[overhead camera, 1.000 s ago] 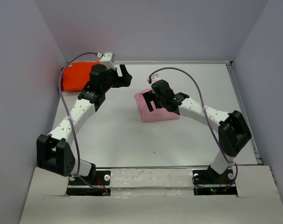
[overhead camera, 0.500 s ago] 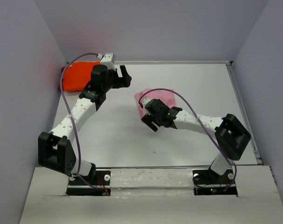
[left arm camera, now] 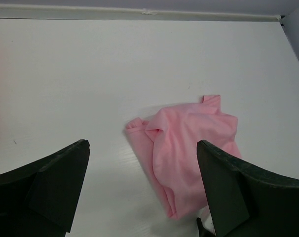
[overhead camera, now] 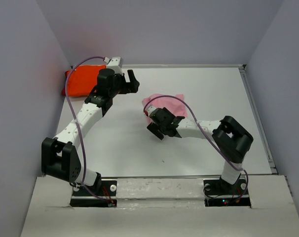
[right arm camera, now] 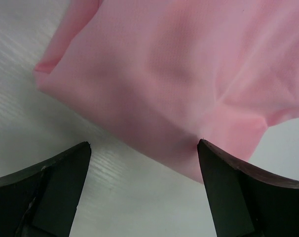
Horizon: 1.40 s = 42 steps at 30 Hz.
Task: Fold and stack the t-shirts
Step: Put the neatly folded tshirt into the corner of the board with the left arm
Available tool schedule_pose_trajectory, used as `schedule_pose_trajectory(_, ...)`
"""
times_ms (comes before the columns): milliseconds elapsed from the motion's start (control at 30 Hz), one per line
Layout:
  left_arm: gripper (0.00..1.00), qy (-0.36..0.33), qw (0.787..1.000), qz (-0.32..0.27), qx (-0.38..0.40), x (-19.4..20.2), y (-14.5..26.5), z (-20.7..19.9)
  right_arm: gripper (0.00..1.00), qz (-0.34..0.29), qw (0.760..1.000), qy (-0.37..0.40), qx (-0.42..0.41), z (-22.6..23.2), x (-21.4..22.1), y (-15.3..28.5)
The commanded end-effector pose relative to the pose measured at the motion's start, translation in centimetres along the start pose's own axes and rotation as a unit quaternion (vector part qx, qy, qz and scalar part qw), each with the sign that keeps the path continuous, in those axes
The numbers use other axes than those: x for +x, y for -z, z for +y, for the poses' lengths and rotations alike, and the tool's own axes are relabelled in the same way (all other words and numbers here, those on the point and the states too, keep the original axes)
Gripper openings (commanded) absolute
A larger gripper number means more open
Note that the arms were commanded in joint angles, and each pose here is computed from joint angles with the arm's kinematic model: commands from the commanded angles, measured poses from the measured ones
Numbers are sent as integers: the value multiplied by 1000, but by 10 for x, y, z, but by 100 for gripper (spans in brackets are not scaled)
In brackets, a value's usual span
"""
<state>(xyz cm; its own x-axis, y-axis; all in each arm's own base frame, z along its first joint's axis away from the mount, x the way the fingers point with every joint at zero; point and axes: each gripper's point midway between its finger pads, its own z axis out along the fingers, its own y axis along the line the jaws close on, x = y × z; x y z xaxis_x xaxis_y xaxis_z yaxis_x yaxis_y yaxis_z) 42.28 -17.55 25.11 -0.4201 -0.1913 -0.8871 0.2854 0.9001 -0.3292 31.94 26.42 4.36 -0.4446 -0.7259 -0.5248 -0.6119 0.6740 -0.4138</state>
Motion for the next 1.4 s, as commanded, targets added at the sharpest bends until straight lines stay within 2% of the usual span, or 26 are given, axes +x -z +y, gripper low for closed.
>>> schedule_pose_trajectory(0,99,-6,1000,-22,16,-18,-1,-7,95,-23,1000,-7,6,11,-9,-17)
schedule_pose_trajectory(167,99,-3,1000,-16,20,-15,-2,-9,94,-29,1000,-5,4,15,-18,-25)
schedule_pose_trajectory(267,99,-3,1000,-17,21,-16,-2,-9,87,-38,999,-9,4,16,-22,-28)
schedule_pose_trajectory(300,99,-3,1000,-17,22,-16,-2,-9,76,-39,999,-6,5,15,-24,-28)
schedule_pose_trajectory(367,99,-4,1000,-16,20,-16,-2,-8,60,-39,999,-5,3,17,-24,-30)
schedule_pose_trajectory(433,99,-3,1000,-13,19,-13,-4,-8,28,-41,999,-6,-1,19,-25,-31)
schedule_pose_trajectory(500,99,-4,1000,-14,18,-14,-4,-7,0,-40,999,-9,1,18,-26,-31)
schedule_pose_trajectory(600,99,4,1000,-11,-6,-8,-6,2,0,-40,999,-9,7,16,-26,-31)
schedule_pose_trajectory(700,99,24,999,4,-32,17,-15,18,0,-42,999,-10,7,15,-27,-30)
schedule_pose_trajectory(800,99,56,997,54,2,53,-33,8,0,-51,999,-16,3,13,-31,-23)
schedule_pose_trajectory(833,99,71,992,99,31,76,-42,2,0,-54,998,-18,5,12,-33,-21)
schedule_pose_trajectory(900,99,98,986,126,42,102,-46,1,0,-59,998,-21,7,9,-35,-16)
schedule_pose_trajectory(933,99,131,979,150,40,134,-40,5,0,-68,997,-24,8,5,-40,-10)
schedule_pose_trajectory(967,98,138,980,125,65,130,-41,-1,0,-69,997,-23,9,4,-39,-7)
schedule_pose_trajectory(1033,98,168,974,138,61,156,-28,4,0,-82,996,-27,14,-3,-45,4)
schedule_pose_trajectory(1133,98,182,972,130,70,166,-13,2,0,-95,995,-36,12,-12,-49,16)
schedule_pose_trajectory(1200,98,188,973,108,80,155,-1,-3,0,-109,993,-49,16,-21,-56,25)
schedule_pose_trajectory(1367,99,212,970,81,92,157,22,-6,0,-115,992,-50,11,-21,-61,28)
